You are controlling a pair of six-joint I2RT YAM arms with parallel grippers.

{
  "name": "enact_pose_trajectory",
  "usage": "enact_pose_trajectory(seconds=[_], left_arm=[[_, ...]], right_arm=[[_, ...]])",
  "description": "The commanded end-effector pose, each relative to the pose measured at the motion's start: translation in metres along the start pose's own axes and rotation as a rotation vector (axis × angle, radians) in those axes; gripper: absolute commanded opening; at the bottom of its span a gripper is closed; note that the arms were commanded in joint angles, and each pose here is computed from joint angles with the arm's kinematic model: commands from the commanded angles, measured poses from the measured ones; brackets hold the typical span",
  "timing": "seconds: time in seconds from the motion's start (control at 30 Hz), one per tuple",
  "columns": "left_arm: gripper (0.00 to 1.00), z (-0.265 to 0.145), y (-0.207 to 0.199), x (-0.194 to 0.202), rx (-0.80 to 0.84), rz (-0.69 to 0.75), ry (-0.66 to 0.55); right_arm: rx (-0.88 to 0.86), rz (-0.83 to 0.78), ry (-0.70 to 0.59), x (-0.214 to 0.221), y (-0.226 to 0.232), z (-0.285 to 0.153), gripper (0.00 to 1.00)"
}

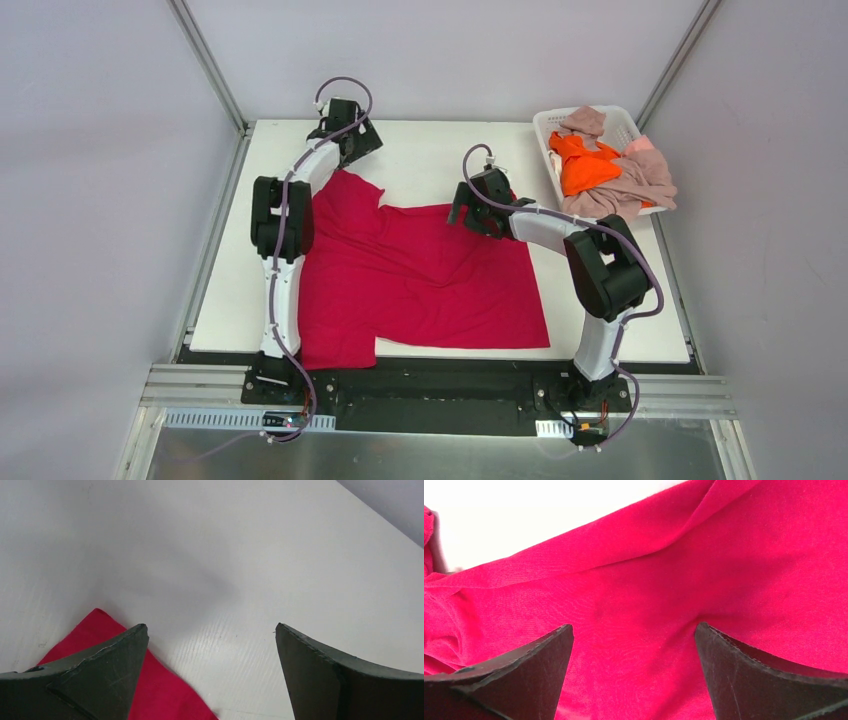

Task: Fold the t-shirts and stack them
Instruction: Flatten out the tshirt

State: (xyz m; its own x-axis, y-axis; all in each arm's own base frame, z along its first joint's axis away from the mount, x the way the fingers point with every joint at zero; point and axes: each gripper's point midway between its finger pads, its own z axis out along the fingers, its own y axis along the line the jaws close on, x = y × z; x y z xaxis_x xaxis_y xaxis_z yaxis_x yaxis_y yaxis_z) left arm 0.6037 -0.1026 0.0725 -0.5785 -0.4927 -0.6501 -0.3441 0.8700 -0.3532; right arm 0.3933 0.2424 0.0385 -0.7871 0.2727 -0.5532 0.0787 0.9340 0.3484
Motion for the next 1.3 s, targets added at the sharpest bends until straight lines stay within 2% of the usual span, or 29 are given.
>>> enact_pose_trajectory(seconds=[0.0,0.23,0.3,0.4,0.67,0.93,1.27], left_arm=[[0.99,-0.017,-0.013,-0.023,0.061,0.053,-0.016],[0.99,-0.112,-0.007,-0.049,0.046,0.096,-0.118],[0.99,-0.134,0.006,-0.038,0.030,0.083,-0.110],[0.99,-0.146,0.033,0.002,-0.003,0.058,-0.037],[0.99,-0.108,0.048,0.049,-0.020,0.024,0.118],[0.99,-0.074,0.077,0.079,-0.105,-0.048,0.202],[0.99,-0.065,0.105,0.095,-0.181,-0.058,0.223]], right_arm=[[0.066,-0.004,0.065,0.018,-0.019,-0.010,0.97],[0.043,0.010,-0.058,-0.029,0.000,-0.042,0.98],[0.066,0.011,-0.083,-0.040,-0.002,-0.046,0.99],[0.083,0.026,-0.097,-0.053,-0.007,-0.044,0.99],[0.071,0.028,-0.111,-0.093,-0.014,-0.008,0.99],[0.046,0.028,-0.106,-0.092,-0.015,0.017,0.99],[0.021,0.045,-0.107,-0.098,-0.005,0.051,0.99]])
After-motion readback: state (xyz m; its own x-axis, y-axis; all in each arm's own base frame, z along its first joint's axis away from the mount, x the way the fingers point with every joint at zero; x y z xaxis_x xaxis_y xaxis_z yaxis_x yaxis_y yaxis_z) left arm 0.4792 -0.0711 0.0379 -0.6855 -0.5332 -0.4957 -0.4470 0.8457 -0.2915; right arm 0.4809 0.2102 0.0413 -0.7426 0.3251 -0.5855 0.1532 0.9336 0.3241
